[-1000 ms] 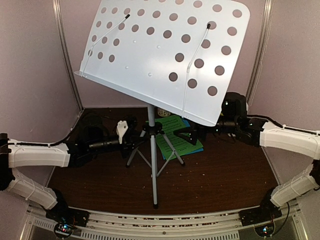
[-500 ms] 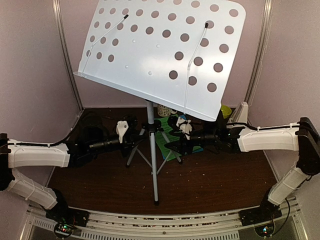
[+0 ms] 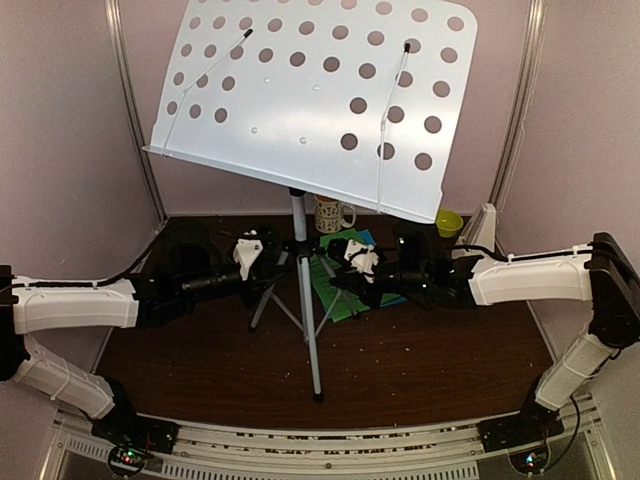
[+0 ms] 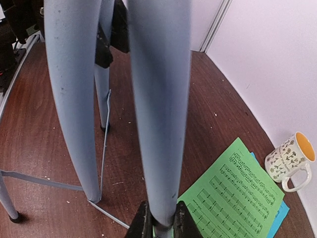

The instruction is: Set up the instrument practice props

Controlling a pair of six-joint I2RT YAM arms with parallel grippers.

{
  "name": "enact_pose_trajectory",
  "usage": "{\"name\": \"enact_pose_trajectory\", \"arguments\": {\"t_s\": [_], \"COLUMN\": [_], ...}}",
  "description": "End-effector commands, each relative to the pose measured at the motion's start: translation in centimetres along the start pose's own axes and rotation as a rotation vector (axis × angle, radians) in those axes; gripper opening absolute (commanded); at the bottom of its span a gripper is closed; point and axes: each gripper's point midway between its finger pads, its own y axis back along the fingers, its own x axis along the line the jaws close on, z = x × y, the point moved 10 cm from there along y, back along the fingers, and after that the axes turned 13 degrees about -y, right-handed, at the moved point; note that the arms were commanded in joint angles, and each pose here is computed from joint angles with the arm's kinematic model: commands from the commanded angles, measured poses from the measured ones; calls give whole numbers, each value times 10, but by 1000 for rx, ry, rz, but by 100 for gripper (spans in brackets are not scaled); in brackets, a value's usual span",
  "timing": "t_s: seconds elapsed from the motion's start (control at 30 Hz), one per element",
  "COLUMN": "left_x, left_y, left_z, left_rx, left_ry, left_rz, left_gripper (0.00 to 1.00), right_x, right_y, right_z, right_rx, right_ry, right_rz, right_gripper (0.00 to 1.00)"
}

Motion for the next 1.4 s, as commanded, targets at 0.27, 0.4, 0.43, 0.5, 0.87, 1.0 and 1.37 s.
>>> {"name": "enact_pose_trajectory", "arguments": {"t_s": [0.27, 0.4, 0.43, 0.5, 0.87, 1.0, 1.37], "left_x": [-2, -2, -2, -1, -1, 1, 3], "left_y": [16, 16, 16, 16, 15, 16, 21], "left_z": [-9, -9, -9, -8, -9, -7, -5], "left_rx": [79, 80, 82, 81, 90, 94, 90], "left_ry": [-118, -121, -121, -122, -123, -125, -127], "left_rz": [-24, -20, -21, -16, -7, 0, 22], "left_gripper": [0, 0, 0, 0, 0, 0, 0], "right_x": [-28, -79, -91, -111, -147, -153, -154], "right_y": [31, 35, 33, 27, -25, -51, -69], "right_z": [36, 33, 29, 19, -20, -35, -69], "right_rx": [-95, -91, -65, 16, 327, 406, 613], "right_ry": [-184, -484, -547, -652, -875, -914, -958], "right_rz": [-58, -140, -191, -305, -529, -521, -571], "right_gripper": [62, 65, 65, 65, 61, 57, 57]}}
